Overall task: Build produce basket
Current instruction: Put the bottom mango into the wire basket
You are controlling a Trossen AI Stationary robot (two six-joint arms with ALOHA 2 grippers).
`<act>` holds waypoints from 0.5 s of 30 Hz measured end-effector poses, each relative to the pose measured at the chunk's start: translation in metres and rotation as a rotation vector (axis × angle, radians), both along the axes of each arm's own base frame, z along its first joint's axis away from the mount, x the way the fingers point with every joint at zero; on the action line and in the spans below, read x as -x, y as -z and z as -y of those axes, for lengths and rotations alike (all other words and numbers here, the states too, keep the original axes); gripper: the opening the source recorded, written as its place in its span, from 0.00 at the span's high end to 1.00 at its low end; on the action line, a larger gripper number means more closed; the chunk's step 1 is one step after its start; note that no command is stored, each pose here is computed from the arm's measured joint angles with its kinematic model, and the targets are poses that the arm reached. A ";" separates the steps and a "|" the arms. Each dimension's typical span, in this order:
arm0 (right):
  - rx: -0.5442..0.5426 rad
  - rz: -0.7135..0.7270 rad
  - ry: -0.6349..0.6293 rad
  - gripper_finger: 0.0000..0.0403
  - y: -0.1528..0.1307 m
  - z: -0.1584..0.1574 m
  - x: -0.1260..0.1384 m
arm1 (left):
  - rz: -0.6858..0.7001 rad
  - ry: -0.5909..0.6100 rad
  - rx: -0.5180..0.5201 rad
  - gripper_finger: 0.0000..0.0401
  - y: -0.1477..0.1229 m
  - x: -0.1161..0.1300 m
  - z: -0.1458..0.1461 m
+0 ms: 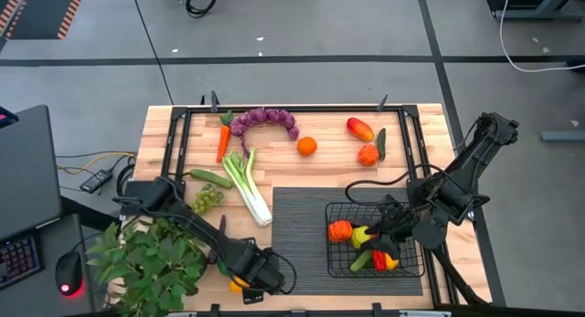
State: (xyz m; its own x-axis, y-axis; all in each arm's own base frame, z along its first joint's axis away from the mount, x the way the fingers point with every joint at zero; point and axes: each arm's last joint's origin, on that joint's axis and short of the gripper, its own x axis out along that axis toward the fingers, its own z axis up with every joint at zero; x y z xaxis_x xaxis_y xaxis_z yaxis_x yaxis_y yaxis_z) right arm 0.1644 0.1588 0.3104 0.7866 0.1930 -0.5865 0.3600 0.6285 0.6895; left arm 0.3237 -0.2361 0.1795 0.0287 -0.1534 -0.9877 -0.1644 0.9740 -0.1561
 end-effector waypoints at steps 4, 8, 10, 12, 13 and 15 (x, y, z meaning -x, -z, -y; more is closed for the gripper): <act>0.000 0.000 0.000 0.26 0.000 0.000 0.000 | -0.033 0.000 -0.024 0.01 0.015 -0.002 0.001; 0.000 0.000 0.000 0.26 0.000 0.000 0.000 | -0.048 0.017 -0.036 0.01 0.021 -0.005 -0.003; -0.003 -0.001 0.003 0.26 0.000 0.000 0.000 | -0.047 0.026 -0.037 0.01 0.022 -0.007 -0.005; -0.004 -0.001 0.003 0.26 0.000 0.000 0.000 | -0.052 0.035 -0.040 0.01 0.023 -0.009 -0.008; -0.004 -0.001 0.002 0.26 0.000 0.000 0.000 | -0.050 0.039 -0.040 0.01 0.023 -0.010 -0.009; -0.006 -0.002 0.003 0.26 0.000 0.000 0.000 | -0.050 0.049 -0.042 0.01 0.023 -0.011 -0.012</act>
State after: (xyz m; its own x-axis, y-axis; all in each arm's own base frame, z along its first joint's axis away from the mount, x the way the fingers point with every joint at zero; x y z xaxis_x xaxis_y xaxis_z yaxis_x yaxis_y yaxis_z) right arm 0.1644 0.1588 0.3104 0.7859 0.1942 -0.5871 0.3633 0.6234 0.6924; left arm 0.3349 -0.2238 0.1568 -0.0277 -0.1123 -0.9933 -0.1230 0.9865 -0.1081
